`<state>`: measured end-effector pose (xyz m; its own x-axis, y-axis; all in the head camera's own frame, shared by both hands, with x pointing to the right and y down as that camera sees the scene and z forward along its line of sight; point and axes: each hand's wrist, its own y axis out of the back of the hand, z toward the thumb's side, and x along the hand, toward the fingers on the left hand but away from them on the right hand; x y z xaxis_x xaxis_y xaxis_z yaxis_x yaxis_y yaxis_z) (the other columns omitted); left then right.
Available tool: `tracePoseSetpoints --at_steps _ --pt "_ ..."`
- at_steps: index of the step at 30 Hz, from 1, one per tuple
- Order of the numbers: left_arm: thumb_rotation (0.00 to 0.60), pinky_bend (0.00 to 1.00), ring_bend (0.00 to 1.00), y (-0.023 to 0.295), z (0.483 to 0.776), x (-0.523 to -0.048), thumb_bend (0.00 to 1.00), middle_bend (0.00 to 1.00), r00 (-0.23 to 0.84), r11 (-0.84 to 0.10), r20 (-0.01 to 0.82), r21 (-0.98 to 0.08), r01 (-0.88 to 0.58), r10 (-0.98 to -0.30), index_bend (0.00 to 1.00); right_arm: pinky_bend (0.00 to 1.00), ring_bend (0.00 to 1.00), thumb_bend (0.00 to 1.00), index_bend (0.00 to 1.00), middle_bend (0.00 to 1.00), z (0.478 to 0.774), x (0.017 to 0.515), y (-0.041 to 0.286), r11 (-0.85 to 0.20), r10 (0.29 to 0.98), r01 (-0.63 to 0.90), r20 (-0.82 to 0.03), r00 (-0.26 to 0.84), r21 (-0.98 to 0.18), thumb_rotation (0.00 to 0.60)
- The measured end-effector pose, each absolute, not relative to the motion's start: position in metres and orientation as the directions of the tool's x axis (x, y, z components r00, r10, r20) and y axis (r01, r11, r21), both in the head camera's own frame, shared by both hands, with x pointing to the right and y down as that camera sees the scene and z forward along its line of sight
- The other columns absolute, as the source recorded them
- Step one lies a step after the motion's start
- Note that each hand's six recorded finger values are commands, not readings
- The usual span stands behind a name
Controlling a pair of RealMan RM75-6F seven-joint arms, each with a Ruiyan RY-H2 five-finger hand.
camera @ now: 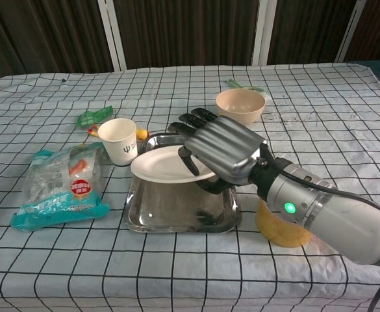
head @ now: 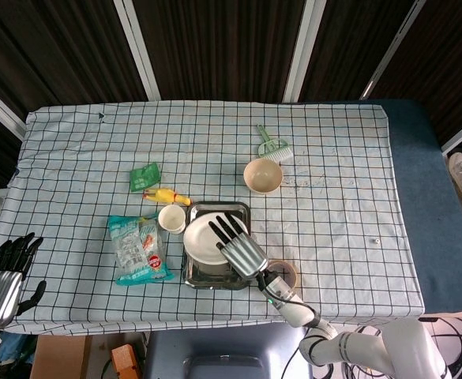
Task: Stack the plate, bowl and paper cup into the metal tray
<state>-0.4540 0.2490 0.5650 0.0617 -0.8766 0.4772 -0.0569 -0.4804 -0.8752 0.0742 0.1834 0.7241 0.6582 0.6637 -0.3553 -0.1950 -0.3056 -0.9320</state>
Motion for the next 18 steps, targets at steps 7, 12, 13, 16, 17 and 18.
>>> tracePoseSetpoints --at_steps 7,12,13,16,17,18 --pt "0.600 0.07 0.00 0.2493 0.5649 -0.4536 0.41 0.00 0.062 -0.480 0.477 -0.875 -0.057 -0.877 0.00 0.02 0.00 0.52 0.51 0.08 0.7309 0.0699 0.1908 -0.319 0.646 -0.215 -0.378 0.664 -0.923 0.600" --pt "0.600 0.07 0.00 0.2494 0.5651 -0.4538 0.41 0.00 0.062 -0.481 0.478 -0.875 -0.057 -0.876 0.00 0.02 0.00 0.38 0.42 0.08 0.7311 0.0679 0.1923 -0.323 0.643 -0.214 -0.380 0.665 -0.922 0.600" --pt "0.600 0.07 0.00 0.2493 0.5651 -0.4538 0.41 0.00 0.062 -0.481 0.478 -0.875 -0.058 -0.876 0.00 0.02 0.00 0.35 0.40 0.08 0.7310 0.0673 0.1927 -0.323 0.643 -0.214 -0.380 0.665 -0.922 0.600" --pt "0.600 0.07 0.00 0.2491 0.5646 -0.4539 0.41 0.00 0.062 -0.480 0.476 -0.875 -0.059 -0.877 0.00 0.02 0.00 0.29 0.35 0.08 0.7299 0.0666 0.1925 -0.322 0.644 -0.213 -0.378 0.665 -0.922 0.600" --pt "0.600 0.07 0.00 0.2491 0.5647 -0.4541 0.41 0.00 0.062 -0.480 0.477 -0.875 -0.059 -0.877 0.00 0.02 0.00 0.27 0.33 0.08 0.7292 0.0668 0.1915 -0.324 0.645 -0.211 -0.379 0.664 -0.922 0.600" --pt "0.600 0.07 0.00 0.2491 0.5649 -0.4541 0.41 0.00 0.061 -0.481 0.478 -0.875 -0.059 -0.876 0.00 0.02 0.00 0.26 0.33 0.08 0.7287 0.0669 0.1908 -0.325 0.646 -0.211 -0.380 0.662 -0.922 0.600"
